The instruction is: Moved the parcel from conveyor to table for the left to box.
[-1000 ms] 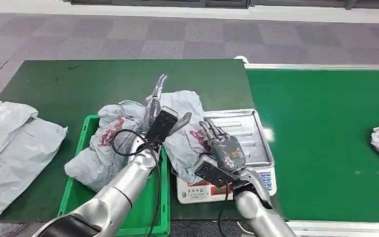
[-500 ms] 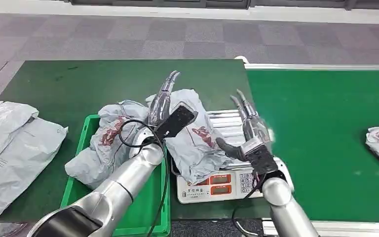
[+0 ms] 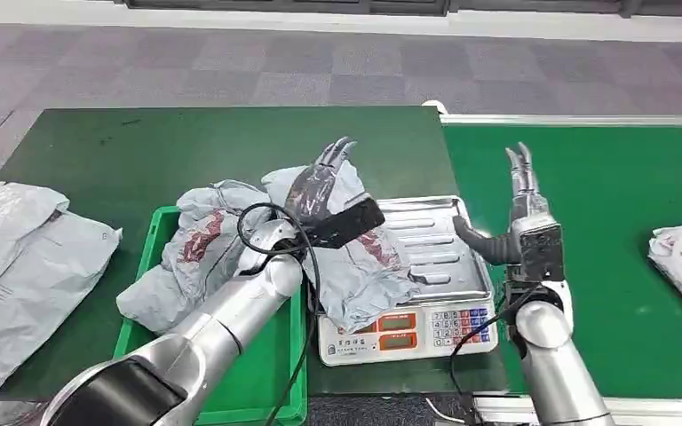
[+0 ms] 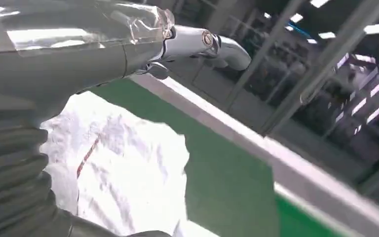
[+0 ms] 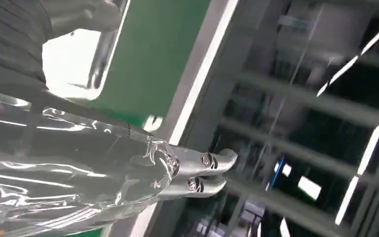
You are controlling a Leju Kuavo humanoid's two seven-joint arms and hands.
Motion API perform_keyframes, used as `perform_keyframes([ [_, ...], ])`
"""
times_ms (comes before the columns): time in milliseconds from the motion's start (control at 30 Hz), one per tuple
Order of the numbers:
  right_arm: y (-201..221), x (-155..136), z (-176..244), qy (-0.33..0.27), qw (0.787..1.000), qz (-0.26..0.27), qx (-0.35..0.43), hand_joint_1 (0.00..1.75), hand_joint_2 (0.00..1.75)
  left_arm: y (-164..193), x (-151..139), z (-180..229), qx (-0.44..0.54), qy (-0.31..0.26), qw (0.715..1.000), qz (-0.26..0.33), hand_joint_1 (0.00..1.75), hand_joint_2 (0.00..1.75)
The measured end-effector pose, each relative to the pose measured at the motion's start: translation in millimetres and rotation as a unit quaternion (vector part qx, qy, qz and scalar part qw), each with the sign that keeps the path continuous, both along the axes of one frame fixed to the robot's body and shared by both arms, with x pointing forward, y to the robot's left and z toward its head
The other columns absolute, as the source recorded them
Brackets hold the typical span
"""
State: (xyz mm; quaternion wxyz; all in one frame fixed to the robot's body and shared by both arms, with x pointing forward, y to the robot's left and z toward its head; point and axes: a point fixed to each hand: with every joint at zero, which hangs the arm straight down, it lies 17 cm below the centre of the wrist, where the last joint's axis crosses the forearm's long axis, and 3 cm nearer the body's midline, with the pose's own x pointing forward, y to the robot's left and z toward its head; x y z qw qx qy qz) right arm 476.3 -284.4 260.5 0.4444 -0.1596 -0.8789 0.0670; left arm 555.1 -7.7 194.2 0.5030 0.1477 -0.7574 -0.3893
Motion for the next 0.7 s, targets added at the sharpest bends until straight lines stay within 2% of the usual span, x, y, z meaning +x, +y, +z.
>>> perform_keyframes([
  [233, -37, 21, -5, 0.016, 0.999, -0.045, -0.005, 0.0, 1.75, -24, -19, -33, 0.1, 0.02, 0.993, -0.064, 0.0, 1.75],
  [400, -81, 15, -11, 0.033, 0.996, -0.082, 0.004, 0.0, 1.75, -52, -66, -96, 0.232, 0.077, 0.952, -0.183, 0.0, 1.75],
  [533, -97, 14, -9, 0.035, 0.996, -0.086, 0.001, 0.0, 1.75, -56, -80, -113, 0.276, 0.079, 0.934, -0.212, 0.0, 1.75],
  [567, -96, 14, -8, 0.035, 0.996, -0.081, -0.003, 0.0, 1.75, -57, -82, -116, 0.287, 0.077, 0.929, -0.219, 0.21, 1.75],
  [600, -96, 17, -5, 0.033, 0.997, -0.075, -0.006, 0.0, 1.75, -56, -85, -121, 0.304, 0.078, 0.922, -0.227, 0.89, 1.75],
  [667, -95, 26, 5, 0.025, 0.997, -0.067, -0.004, 0.0, 1.75, -53, -92, -132, 0.338, 0.083, 0.906, -0.24, 1.75, 1.75],
  [700, -95, 31, 10, 0.021, 0.998, -0.063, -0.003, 0.0, 1.75, -50, -94, -139, 0.357, 0.086, 0.898, -0.245, 1.75, 1.75],
])
